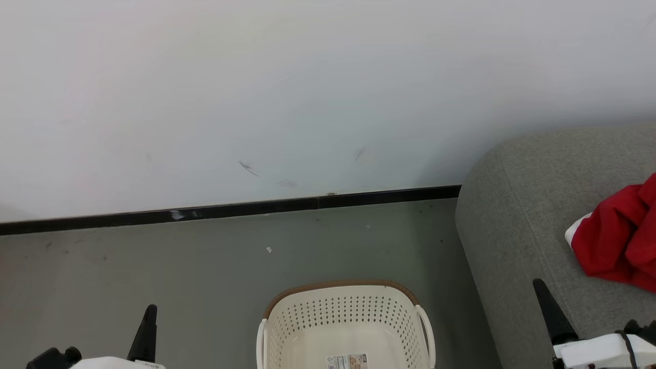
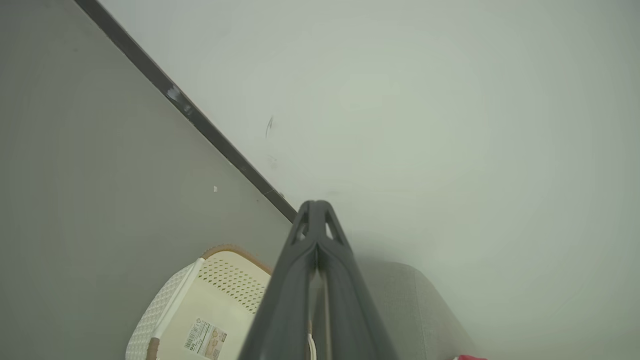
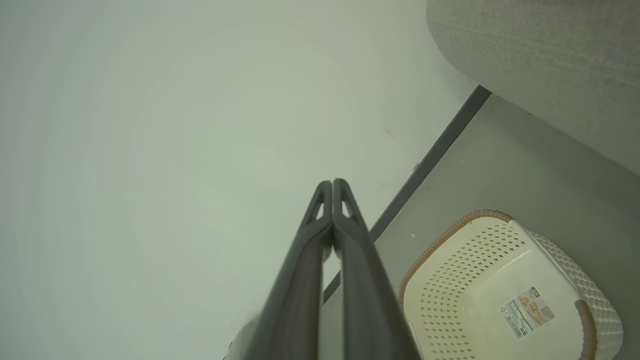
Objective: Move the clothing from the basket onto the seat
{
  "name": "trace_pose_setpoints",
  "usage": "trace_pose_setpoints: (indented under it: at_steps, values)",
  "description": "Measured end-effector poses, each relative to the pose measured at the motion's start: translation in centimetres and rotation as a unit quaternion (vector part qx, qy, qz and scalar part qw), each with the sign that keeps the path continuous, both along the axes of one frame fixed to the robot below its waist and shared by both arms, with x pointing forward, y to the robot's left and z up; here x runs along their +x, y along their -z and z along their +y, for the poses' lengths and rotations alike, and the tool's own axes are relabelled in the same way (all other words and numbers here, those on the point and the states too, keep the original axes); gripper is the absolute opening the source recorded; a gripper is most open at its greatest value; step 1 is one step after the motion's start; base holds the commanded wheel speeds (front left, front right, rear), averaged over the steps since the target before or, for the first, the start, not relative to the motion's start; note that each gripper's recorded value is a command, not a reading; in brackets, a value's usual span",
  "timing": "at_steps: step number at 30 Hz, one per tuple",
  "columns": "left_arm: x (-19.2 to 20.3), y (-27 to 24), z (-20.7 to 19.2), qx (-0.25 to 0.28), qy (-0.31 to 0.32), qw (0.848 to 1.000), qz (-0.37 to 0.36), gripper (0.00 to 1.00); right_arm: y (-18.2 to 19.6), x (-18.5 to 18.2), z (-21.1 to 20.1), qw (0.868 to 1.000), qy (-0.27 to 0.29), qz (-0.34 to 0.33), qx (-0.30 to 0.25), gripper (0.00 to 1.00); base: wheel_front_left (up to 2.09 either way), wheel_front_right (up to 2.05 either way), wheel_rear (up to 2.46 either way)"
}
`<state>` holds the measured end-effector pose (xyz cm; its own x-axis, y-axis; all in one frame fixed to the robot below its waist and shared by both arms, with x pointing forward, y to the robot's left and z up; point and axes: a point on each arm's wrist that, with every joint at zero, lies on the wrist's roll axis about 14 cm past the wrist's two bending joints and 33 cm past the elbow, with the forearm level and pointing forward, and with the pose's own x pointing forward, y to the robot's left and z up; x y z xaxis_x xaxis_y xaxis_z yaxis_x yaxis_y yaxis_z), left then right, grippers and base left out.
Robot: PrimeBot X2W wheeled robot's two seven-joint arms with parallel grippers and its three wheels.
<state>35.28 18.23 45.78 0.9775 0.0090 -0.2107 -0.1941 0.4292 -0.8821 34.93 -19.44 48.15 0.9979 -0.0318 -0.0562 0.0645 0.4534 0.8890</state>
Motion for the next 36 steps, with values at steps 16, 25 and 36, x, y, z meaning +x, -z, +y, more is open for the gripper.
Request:
trace_pose_setpoints:
  at_steps: [16, 25, 36]
  values:
    - [1.1, -1.0, 0.2, -0.111, -0.008, 0.993, -0.023, 0.00, -0.2, 1.5, -0.4, 0.992, 0.009, -0.001, 0.122, 0.00, 0.00, 0.00, 0.00]
    - [1.7, -1.7, 0.3, -0.174, -0.012, 0.984, -0.042, 0.00, 0.1, 1.8, -0.7, 0.982, 0.012, 0.005, 0.187, 0.00, 0.00, 0.00, 0.00]
    - [2.3, -2.5, 0.2, -0.226, -0.016, 0.972, -0.061, 0.00, -0.5, 2.6, -0.8, 0.971, 0.013, -0.004, 0.240, 0.00, 0.00, 0.00, 0.00]
